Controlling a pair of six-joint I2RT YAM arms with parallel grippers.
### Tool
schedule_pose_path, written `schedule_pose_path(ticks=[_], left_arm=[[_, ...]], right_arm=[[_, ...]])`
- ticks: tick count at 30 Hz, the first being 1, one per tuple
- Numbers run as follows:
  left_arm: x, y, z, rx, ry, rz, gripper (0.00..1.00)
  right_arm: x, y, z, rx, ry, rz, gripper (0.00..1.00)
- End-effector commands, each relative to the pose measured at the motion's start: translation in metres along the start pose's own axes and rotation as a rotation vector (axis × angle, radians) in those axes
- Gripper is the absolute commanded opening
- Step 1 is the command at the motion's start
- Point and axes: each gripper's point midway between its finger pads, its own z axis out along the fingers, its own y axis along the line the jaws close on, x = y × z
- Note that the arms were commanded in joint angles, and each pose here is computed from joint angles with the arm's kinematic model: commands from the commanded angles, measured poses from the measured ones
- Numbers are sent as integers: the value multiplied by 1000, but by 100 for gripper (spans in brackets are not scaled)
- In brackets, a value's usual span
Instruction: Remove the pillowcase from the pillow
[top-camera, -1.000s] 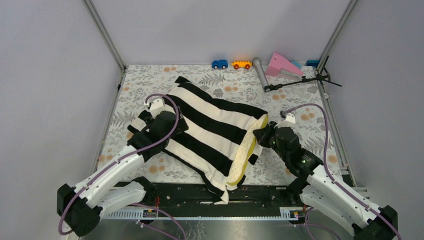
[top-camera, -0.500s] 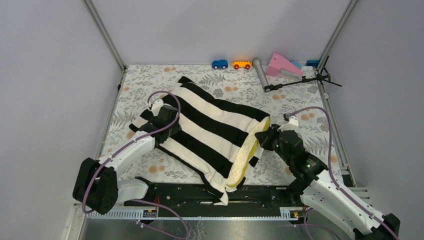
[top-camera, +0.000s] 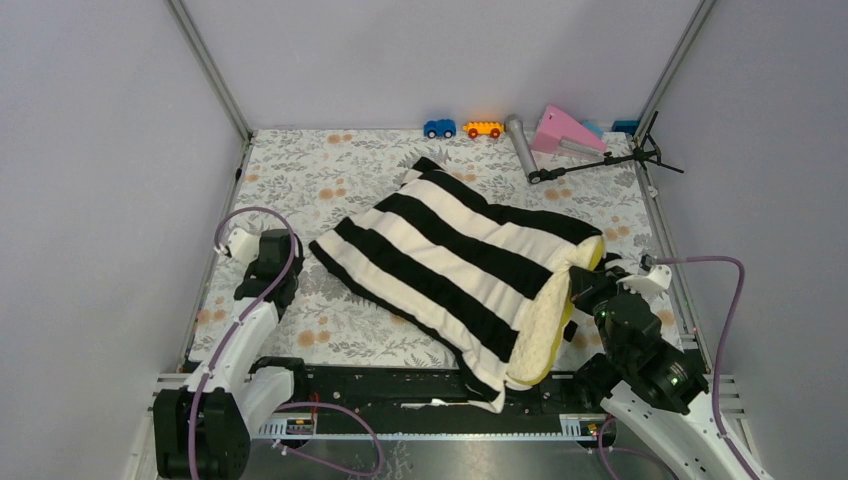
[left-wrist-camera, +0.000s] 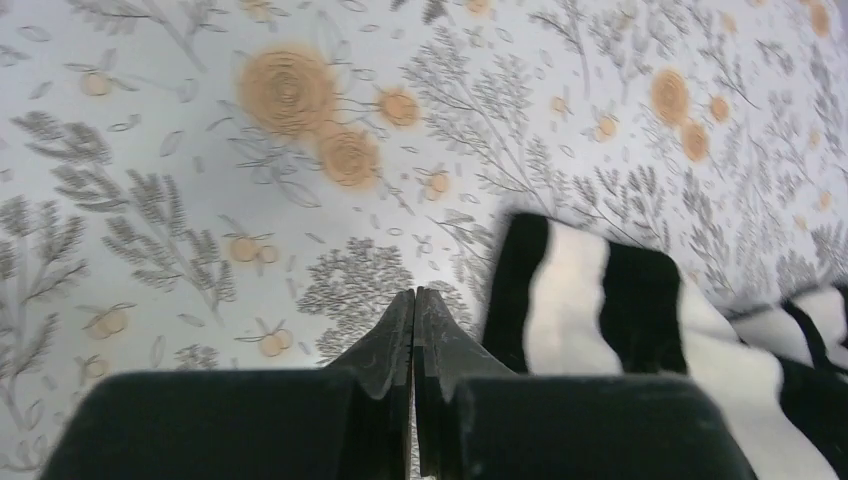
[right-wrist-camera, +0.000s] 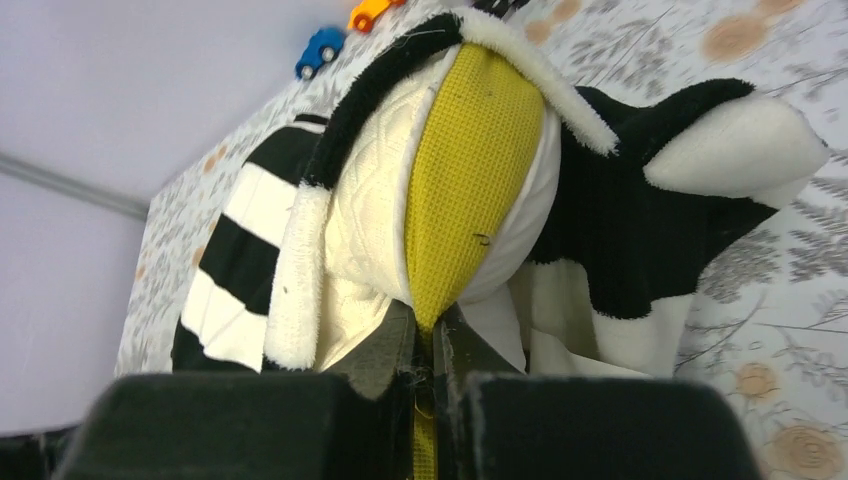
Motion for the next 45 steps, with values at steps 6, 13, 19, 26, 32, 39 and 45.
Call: schedule_pose_path(ticks=[6,13,19,26,32,39,45], left_arm=[[-22,-8,-11,68,-78,-54,0],[31,-108,-48,609,159,154,70],[67,-156,-102,840,255,320,94],[101,-195,-190,973,323,446,99],[154,-209,-240,890,341,704,99],[224,-217,-263,963,424,961,98],[247,-226,-307,1233,550,957,92]], right_arm=[[-48,2,-6,41,-170,34,0],[-6,27,13,-49,-3,-8,0],[-1,32,15,-79,9,-16,0],[5,34,18,-84,36,-41,0],[8,39,19,-105,48,-33,0],[8,41,17,-114,56,-35,0],[6,41,15,-118,53,-27,0]])
